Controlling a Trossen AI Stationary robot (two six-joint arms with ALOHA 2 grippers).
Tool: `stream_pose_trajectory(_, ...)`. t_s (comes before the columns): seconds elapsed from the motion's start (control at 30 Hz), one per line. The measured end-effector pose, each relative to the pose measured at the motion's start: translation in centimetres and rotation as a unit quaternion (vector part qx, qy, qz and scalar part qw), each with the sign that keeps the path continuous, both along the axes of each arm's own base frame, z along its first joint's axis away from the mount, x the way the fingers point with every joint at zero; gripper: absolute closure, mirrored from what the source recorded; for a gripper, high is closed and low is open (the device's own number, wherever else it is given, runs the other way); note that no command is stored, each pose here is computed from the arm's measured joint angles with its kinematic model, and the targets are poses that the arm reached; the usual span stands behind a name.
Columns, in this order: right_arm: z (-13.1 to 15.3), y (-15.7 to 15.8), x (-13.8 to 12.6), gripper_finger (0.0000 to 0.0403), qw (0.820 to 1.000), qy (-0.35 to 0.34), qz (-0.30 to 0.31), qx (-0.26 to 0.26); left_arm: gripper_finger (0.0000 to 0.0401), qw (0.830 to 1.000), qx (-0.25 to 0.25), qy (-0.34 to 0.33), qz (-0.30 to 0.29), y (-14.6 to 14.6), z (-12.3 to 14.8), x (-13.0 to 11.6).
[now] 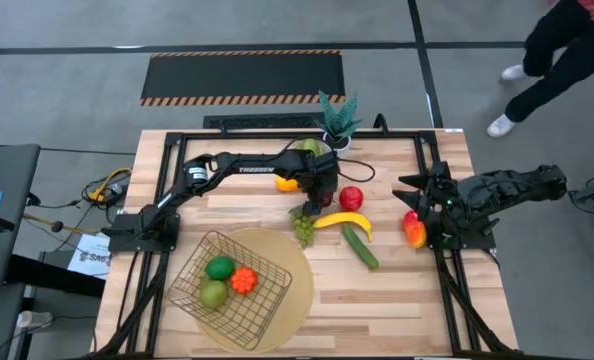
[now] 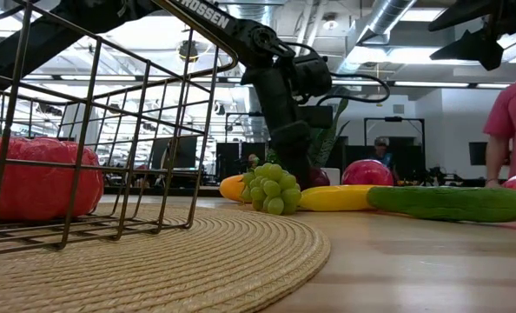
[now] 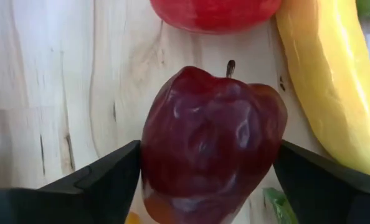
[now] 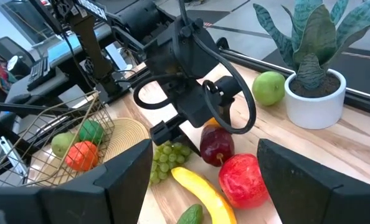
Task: Build produce basket
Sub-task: Put the dark red apple into the mesh basket
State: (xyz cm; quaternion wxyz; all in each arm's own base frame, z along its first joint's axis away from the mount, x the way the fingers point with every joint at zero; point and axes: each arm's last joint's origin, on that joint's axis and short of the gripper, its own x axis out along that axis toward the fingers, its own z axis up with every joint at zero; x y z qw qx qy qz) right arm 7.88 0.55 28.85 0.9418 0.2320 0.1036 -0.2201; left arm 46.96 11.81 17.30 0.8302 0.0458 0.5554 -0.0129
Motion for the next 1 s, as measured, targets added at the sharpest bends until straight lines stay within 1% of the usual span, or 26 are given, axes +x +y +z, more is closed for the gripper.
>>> stream_pose_trajectory(0.13,0.0,0.0,0.0,0.0092,1.0,0.0,0.0,0.0,0.0108,1.0,-0.005,-0.001,0.013,-0.1,0.0,0.0)
stream_pose_trajectory(0.23,0.0,0.0,0.0,0.0092,1.0,0.0,0.0,0.0,0.0116,1.0,-0.011,0.0,0.027,-0.3,0.4,0.1)
stream_pose_trajectory(0.3,0.0,0.0,0.0,0.0092,1.0,0.0,0.0,0.0,0.0117,0.999,-0.015,-0.008,0.037,-0.5,1.3,0.4)
stream_pose_trajectory(0.43,0.0,0.0,0.0,0.0092,1.0,0.0,-0.001,0.0,0.0118,0.997,-0.03,-0.024,0.07,-0.6,4.3,0.8)
stream_pose_trajectory(0.6,0.0,0.0,0.0,0.0092,1.0,0.0,-0.001,0.0,0.0118,0.993,-0.054,-0.014,0.104,-1.7,9.9,0.1)
stream_pose_trajectory(0.67,0.0,0.0,0.0,0.0092,1.0,0.0,-0.001,0.0,0.0119,0.989,-0.067,-0.013,0.13,-2.8,11.8,-0.6)
stream_pose_trajectory(0.7,0.0,0.0,0.0,0.0092,1.0,0.001,-0.001,0.0,0.0119,0.985,-0.079,-0.018,0.15,-3.3,12.6,-1.4)
stream_pose_trajectory(0.77,-0.1,0.0,0.0,0.0092,1.0,0.003,-0.001,-0.001,0.0119,0.98,-0.096,-0.002,0.173,-5.0,14.0,-2.9)
stream_pose_trajectory(0.8,-0.1,0.0,0.0,0.0092,1.0,0.005,-0.001,-0.002,0.0119,0.98,-0.096,-0.001,0.176,-5.8,14.8,-3.5)
stream_pose_trajectory(0.87,-0.2,0.0,-0.1,0.0092,1.0,0.012,-0.001,-0.004,0.0119,0.982,-0.082,0.022,0.171,-7.9,15.9,-4.9)
stream_pose_trajectory(1.0,-0.3,0.0,-0.1,0.0092,1.0,0.017,-0.001,-0.005,0.0119,0.984,-0.076,0.039,0.159,-12.1,18.0,-7.0)
